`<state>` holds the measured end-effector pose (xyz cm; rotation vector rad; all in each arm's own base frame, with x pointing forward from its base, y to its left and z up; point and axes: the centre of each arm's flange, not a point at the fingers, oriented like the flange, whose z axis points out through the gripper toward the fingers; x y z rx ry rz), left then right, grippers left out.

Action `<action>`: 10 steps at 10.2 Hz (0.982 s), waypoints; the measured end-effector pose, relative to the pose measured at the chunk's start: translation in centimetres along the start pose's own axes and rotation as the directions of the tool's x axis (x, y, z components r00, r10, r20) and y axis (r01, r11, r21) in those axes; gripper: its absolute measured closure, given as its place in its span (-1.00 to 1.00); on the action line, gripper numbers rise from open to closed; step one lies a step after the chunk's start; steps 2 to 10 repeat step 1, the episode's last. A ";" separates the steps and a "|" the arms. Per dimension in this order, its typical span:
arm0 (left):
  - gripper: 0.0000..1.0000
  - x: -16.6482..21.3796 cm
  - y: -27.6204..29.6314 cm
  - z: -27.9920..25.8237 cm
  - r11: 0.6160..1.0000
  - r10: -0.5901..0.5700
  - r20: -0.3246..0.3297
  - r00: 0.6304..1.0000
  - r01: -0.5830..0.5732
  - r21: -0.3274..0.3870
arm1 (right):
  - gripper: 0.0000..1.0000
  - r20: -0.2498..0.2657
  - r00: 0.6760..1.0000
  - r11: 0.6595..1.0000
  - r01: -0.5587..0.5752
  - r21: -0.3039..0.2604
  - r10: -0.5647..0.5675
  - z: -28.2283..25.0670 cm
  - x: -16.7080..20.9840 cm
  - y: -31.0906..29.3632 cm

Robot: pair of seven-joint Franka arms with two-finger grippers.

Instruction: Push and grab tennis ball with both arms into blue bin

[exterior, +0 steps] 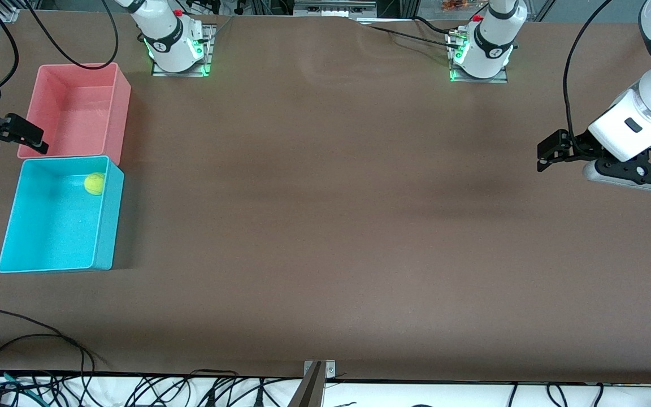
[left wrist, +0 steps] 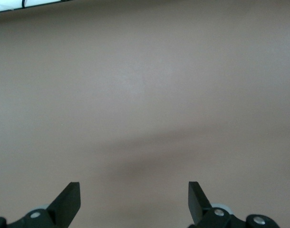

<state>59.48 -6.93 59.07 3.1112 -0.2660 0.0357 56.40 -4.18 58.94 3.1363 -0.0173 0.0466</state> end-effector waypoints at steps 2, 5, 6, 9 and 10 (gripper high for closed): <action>-1.00 0.0 0.0 0.0 1.000 0.000 0.000 1.000 0.000 0.000 | -1.00 0.000 1.000 1.000 0.000 0.000 0.000 0.0 0.0 0.0; -1.00 0.0 0.0 0.0 1.000 0.000 0.000 1.000 0.000 0.000 | -1.00 0.000 1.000 1.000 0.000 0.000 0.000 0.0 0.0 0.0; -1.00 0.0 0.0 0.0 1.000 0.000 0.000 1.000 0.000 0.000 | -1.00 0.000 1.000 1.000 0.000 0.000 0.000 0.0 0.0 0.0; -1.00 0.0 0.0 0.0 1.000 0.000 0.000 1.000 0.000 0.000 | -1.00 0.000 1.000 1.000 0.000 0.000 0.000 0.0 0.0 0.0; -1.00 0.0 0.0 0.0 1.000 0.000 0.000 1.000 0.000 0.000 | -1.00 0.000 1.000 1.000 0.000 0.000 0.000 0.0 0.0 0.0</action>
